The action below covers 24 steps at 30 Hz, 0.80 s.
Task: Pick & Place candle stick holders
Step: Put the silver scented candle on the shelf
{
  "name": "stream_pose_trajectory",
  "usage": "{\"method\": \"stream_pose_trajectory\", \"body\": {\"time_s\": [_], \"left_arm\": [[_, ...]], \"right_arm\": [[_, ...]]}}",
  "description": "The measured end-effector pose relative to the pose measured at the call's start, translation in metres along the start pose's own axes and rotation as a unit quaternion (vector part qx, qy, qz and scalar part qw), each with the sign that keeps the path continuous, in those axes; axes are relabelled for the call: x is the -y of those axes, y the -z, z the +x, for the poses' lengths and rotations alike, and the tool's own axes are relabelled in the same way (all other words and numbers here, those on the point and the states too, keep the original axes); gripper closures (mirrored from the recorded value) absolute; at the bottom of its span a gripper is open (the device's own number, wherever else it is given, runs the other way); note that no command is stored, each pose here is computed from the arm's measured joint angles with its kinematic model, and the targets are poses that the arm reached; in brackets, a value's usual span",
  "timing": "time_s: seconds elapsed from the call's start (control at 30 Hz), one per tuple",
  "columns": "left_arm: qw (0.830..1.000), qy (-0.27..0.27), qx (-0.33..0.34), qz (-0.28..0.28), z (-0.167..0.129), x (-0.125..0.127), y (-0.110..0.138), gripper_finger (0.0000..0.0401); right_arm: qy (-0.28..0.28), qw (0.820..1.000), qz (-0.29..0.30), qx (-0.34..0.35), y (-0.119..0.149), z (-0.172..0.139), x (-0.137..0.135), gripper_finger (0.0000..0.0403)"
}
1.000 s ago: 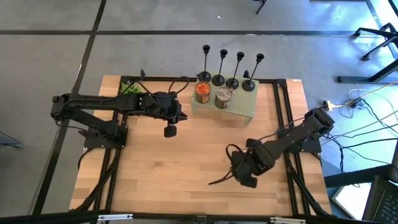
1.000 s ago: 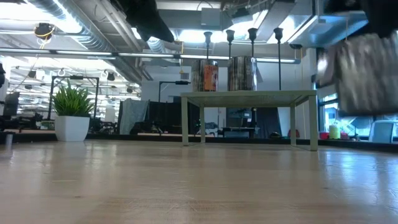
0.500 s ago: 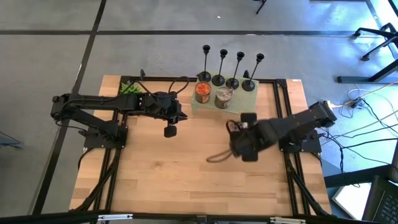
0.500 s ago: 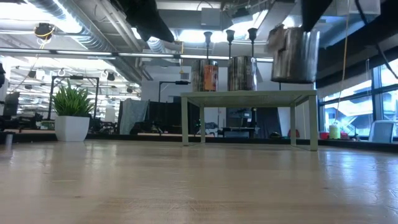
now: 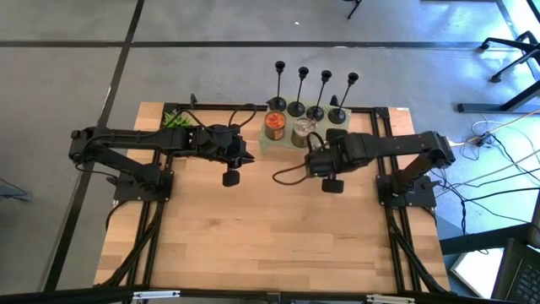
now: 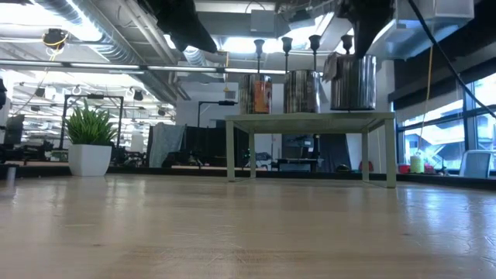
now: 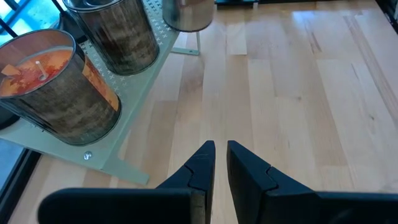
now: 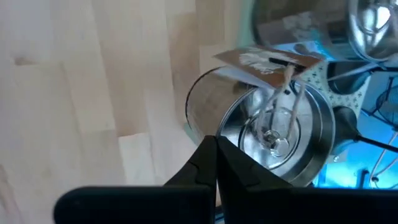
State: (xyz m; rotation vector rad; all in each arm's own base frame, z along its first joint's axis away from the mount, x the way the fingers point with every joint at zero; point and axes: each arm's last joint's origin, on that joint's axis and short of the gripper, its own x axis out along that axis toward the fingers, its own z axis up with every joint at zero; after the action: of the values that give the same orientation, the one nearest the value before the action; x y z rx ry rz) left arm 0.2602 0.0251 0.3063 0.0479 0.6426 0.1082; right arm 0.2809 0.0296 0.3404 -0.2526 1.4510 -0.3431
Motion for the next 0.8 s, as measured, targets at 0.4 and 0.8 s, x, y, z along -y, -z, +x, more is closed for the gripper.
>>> {"method": "stream_pose_trajectory", "body": {"time_s": [0.4,0.8], "left_arm": [[1.0,0.0,0.0,0.0,0.0,0.0,0.0,0.0365],[1.0,0.002,0.0,0.0,0.0,0.0,0.0,0.0365]], "right_arm": [[0.007,0.999,0.041,-0.018,-0.002,0.01,0.03,0.0401],[0.006,0.996,0.083,-0.035,-0.001,0.02,0.053,0.0401]]}}
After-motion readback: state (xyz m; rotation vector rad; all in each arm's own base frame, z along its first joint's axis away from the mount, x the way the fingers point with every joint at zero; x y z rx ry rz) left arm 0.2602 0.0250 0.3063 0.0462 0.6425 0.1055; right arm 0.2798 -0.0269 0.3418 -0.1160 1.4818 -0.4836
